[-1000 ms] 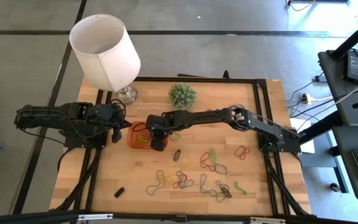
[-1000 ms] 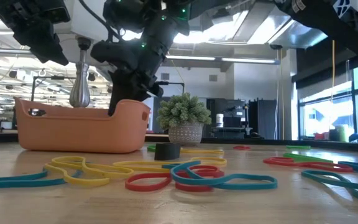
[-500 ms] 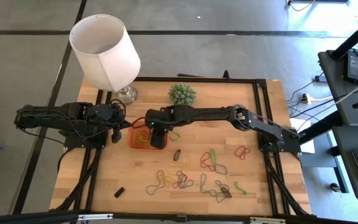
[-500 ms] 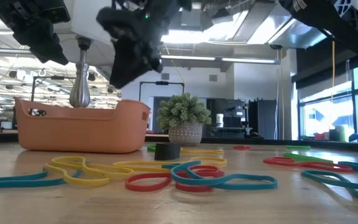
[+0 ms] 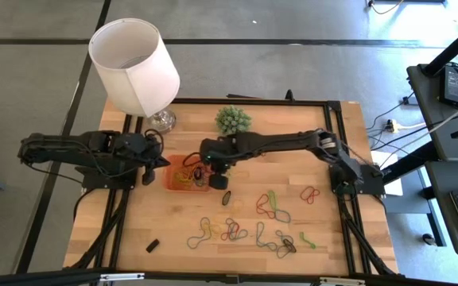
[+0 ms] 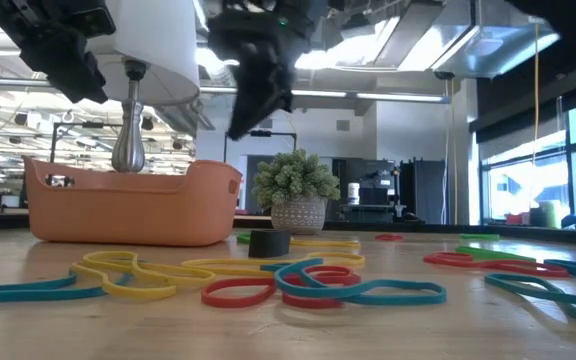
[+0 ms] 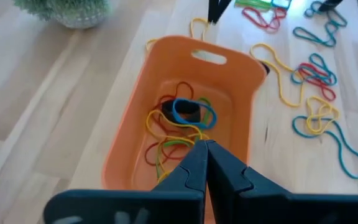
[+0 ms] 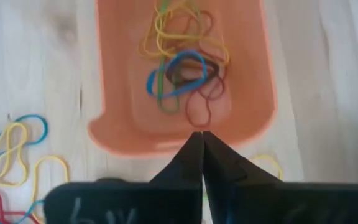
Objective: Pick and place rubber bands into bin
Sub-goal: Put the green rubber band into the orange bin
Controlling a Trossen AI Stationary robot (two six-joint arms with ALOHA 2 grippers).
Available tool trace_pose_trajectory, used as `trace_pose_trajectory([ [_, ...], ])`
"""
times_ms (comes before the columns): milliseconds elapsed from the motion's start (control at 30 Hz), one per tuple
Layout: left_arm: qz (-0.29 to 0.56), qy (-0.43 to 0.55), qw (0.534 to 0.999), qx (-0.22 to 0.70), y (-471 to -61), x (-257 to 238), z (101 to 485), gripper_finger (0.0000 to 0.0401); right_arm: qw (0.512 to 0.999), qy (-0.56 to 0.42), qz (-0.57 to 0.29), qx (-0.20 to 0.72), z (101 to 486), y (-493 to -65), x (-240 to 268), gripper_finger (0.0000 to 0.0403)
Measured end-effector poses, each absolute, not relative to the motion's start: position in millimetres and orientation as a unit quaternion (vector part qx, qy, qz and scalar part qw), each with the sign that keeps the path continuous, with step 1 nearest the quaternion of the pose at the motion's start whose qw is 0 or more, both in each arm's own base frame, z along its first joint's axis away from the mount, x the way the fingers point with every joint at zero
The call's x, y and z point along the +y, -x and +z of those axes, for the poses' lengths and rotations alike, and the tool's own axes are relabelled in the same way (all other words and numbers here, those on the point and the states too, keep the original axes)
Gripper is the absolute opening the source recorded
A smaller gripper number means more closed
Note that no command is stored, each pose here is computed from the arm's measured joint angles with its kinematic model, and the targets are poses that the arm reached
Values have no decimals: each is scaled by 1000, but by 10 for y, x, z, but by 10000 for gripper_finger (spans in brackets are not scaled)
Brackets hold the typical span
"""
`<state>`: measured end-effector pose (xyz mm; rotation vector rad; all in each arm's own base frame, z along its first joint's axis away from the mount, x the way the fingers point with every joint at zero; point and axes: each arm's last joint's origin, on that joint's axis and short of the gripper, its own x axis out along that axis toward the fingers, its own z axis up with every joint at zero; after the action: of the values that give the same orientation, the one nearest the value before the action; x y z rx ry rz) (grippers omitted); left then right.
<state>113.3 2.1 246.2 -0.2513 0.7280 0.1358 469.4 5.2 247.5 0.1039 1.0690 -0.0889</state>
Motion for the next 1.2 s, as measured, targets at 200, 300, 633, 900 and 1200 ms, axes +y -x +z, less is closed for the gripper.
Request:
trace_pose_trajectory([
  [200,58,130,917,373,-1324,-21,2403,1,884,-92,-58,455,2470,-4164,66,21],
  [300,45,124,923,361,-1505,-69,2383,1,887,-119,-69,441,2406,-3809,79,17],
  [633,51,102,906,407,-2274,-233,2579,2,894,-223,-74,381,2077,-2646,254,8],
  [900,70,100,885,449,-2965,-219,2667,2,900,-284,-49,328,1789,-2090,343,16],
  [1200,73,91,844,523,-3683,23,2550,2,902,-283,-22,325,1666,-1815,401,16],
])
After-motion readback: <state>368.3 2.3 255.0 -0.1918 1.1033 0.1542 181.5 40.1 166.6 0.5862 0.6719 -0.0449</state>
